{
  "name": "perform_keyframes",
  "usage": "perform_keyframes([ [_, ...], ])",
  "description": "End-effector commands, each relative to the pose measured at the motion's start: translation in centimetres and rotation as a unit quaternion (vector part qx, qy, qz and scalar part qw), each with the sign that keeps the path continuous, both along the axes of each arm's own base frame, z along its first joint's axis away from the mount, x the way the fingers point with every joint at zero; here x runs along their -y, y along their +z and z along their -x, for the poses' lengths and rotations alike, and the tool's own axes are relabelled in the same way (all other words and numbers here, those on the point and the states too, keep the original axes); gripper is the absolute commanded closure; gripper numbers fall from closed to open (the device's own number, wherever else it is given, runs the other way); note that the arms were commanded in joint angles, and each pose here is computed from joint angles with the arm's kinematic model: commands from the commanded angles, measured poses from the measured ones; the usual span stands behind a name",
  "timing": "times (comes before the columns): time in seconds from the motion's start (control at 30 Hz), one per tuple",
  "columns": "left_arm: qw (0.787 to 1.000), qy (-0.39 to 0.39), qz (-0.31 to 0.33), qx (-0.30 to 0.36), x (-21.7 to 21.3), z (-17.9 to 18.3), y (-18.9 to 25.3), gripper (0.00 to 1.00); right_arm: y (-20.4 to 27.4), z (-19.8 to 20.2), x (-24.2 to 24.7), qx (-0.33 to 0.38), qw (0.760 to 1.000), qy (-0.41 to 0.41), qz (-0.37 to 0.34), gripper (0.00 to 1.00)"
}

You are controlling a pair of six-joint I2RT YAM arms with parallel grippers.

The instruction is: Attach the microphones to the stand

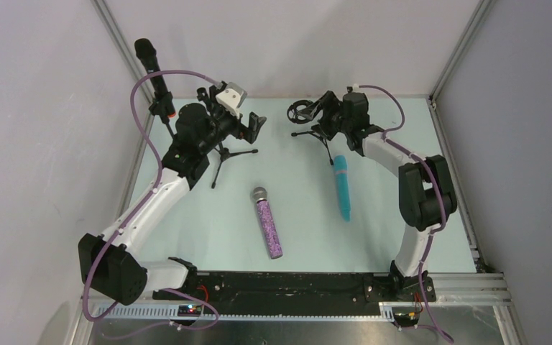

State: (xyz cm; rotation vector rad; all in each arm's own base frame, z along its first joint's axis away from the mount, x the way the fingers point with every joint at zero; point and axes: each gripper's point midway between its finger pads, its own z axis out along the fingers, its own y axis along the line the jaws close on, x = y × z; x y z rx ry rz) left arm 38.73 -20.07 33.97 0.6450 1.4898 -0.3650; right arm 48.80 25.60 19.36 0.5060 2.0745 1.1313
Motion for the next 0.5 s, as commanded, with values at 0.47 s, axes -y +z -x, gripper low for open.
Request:
perform_keyframes([
  [0.47, 0.999, -0.004, 0.024, 0.034, -0.3, 0.6, 2.3, 0.01, 0.4, -3.3, -2.0, 0.017, 0.991, -0.029, -0.127, 0.31],
])
